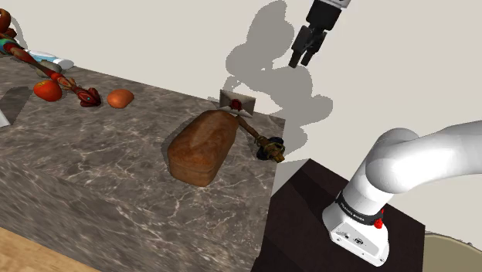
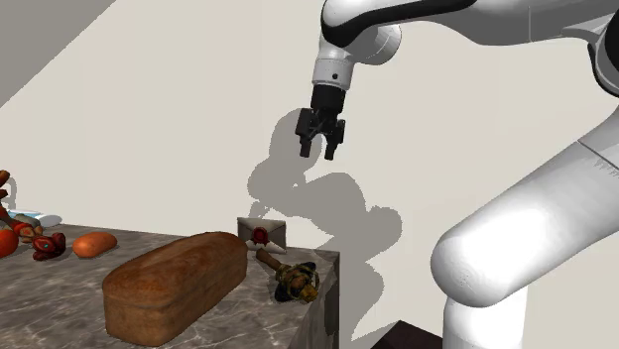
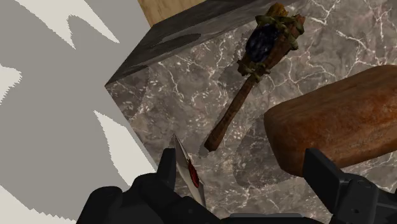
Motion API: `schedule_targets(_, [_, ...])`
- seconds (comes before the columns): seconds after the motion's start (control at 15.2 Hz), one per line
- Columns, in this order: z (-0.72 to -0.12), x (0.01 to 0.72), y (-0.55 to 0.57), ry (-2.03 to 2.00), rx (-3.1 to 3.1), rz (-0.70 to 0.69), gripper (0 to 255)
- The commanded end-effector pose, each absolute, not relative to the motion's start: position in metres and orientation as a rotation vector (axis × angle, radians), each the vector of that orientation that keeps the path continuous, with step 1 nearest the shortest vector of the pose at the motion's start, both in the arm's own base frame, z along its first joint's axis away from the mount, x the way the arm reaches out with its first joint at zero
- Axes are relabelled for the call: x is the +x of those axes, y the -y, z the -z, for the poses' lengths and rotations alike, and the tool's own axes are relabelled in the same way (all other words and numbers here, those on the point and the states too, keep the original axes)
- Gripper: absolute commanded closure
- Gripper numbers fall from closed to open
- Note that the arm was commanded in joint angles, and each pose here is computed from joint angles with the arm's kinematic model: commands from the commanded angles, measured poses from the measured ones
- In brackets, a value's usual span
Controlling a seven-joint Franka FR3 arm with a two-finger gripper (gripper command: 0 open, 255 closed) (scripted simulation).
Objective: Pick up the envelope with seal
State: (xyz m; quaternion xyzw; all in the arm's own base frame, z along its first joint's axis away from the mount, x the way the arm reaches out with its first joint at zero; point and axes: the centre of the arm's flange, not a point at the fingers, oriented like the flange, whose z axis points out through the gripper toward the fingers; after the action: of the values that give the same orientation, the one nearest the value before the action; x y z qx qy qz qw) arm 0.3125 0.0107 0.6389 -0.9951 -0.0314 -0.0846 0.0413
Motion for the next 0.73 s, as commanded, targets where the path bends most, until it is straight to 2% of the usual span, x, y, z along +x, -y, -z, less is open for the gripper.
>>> schedule_targets(0.0, [-0.639,0.313,-0.011,0.096,-3.046,0.259,0])
schedule_targets(0.66, [-0.559,0.427,0.001,0.392,-3.060,0.155,0])
